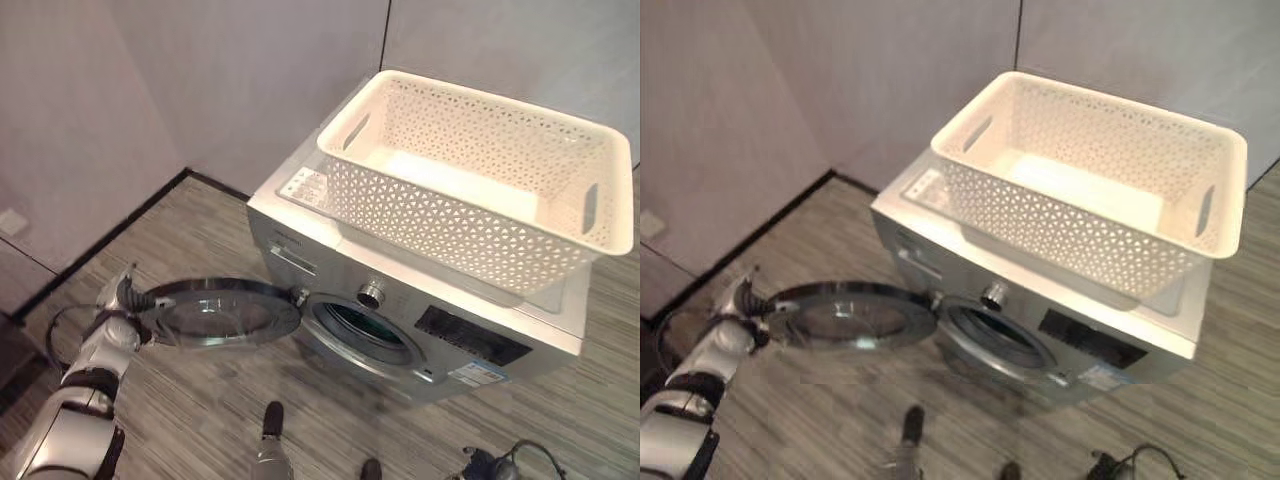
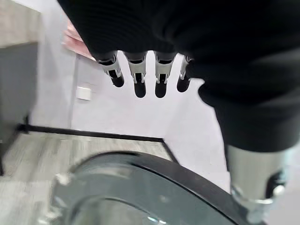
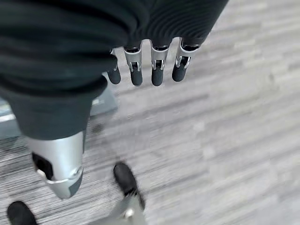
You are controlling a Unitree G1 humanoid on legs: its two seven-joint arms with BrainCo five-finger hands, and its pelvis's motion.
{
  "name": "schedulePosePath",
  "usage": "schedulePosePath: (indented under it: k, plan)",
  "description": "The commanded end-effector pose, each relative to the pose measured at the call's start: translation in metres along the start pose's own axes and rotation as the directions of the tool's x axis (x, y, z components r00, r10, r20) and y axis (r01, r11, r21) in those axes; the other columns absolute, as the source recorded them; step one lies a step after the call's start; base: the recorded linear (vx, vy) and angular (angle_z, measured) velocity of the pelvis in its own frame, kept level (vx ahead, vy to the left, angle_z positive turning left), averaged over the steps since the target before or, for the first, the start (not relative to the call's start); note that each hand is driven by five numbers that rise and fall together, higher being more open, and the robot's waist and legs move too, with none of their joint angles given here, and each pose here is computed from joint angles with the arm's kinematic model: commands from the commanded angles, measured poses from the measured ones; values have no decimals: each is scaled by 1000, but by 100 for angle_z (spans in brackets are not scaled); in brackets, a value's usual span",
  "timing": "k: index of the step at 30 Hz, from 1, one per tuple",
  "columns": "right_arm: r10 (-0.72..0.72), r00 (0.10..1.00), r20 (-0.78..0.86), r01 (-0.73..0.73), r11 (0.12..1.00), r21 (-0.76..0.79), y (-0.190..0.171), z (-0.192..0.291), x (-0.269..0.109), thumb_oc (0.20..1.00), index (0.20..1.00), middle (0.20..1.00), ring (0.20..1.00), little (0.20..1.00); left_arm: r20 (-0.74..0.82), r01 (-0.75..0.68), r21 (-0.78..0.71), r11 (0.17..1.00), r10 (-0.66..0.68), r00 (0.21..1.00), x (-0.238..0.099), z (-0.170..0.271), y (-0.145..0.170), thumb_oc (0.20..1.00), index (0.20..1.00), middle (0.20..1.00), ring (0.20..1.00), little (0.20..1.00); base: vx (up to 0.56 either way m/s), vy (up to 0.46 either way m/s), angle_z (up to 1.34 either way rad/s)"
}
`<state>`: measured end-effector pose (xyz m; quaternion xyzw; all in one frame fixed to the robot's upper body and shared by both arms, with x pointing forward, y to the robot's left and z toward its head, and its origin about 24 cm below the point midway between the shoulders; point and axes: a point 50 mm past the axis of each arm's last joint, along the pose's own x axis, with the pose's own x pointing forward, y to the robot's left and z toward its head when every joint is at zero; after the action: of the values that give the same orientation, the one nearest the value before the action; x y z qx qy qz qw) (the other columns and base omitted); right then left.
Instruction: Grab the laundry basket,head to the washer,open it,put in the laundry and shut it.
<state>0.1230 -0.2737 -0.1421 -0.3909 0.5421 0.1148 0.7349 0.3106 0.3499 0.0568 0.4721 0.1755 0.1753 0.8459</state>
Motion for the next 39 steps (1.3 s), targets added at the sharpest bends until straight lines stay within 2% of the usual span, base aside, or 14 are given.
schedulePosePath:
  k: [1,10,15,19,23,25,26,27,28,29,32,34,36,39]
  plan:
    - [6,992,127,-5,1000,-4,7,37,1,1000,1000,1000,1000,1000,-25,-177,-38,984,176,984,17,11,66,1000,1000,1000,1000,1000,-27,14,-43]
    - [39,966,256,-39,999,-5,19,75,-2,1000,1000,1000,1000,1000,30,-255,26,967,254,967,26,39,105,1000,1000,1000,1000,1000,-9,79,-16]
    - [23,924,382,-17,1000,-17,10,107,-9,1000,1000,1000,1000,1000,80,-248,140,959,238,968,28,52,114,1000,1000,1000,1000,1000,2,111,-7]
    - [23,896,444,-2,999,-49,4,127,-14,1000,1000,1000,1000,1000,93,-213,177,961,199,976,29,53,109,1000,1000,1000,1000,1000,8,149,4]
    - [18,889,458,14,998,-65,-2,133,-15,1000,1000,1000,1000,1000,105,-161,199,967,143,984,27,48,91,1000,1000,1000,1000,1000,20,138,-12]
    - [-6,891,453,29,999,-45,-9,133,-15,1000,1000,1000,1000,1000,127,-76,202,976,51,991,22,43,55,1000,1000,1000,1000,1000,16,173,-15]
    - [-5,892,452,30,998,-47,-9,133,-15,1000,1000,1000,1000,1000,125,-75,201,977,50,991,22,42,54,1000,1000,1000,1000,1000,-28,227,-21]
    - [-21,899,437,37,999,-29,-12,128,-13,1000,1000,1000,1000,1000,185,22,188,982,-57,981,10,44,12,1000,1000,1000,1000,1000,-42,120,-20]
    - [-21,899,438,38,999,-30,-12,128,-13,1000,1000,1000,1000,1000,185,21,188,982,-57,981,10,44,12,1000,1000,1000,1000,1000,-67,159,-18]
    - [-21,904,428,36,999,-27,-12,126,-13,1000,1000,1000,1000,1000,198,54,176,983,-89,976,5,43,-2,1000,1000,1000,1000,1000,-72,71,-11]
    - [1,942,334,-2,1000,3,-1,101,-5,1000,1000,1000,1000,1000,235,182,113,977,-204,950,-18,38,-45,1000,1000,1000,1000,1000,-95,60,-21]
    - [10,951,310,-11,1000,3,3,95,-4,1000,1000,1000,1000,1000,237,218,90,972,-233,943,-24,35,-55,1000,1000,1000,1000,1000,-72,-21,-19]
    - [49,978,205,-49,999,-3,16,70,0,1000,1000,1000,1000,1000,284,330,-22,944,-310,907,-53,32,-89,1000,1000,1000,1000,1000,-196,-117,-23]
    - [42,983,179,-43,999,3,16,63,1,1000,1000,1000,1000,1000,333,375,-92,923,-326,885,-65,43,-102,1000,1000,1000,1000,1000,-271,-173,-43]
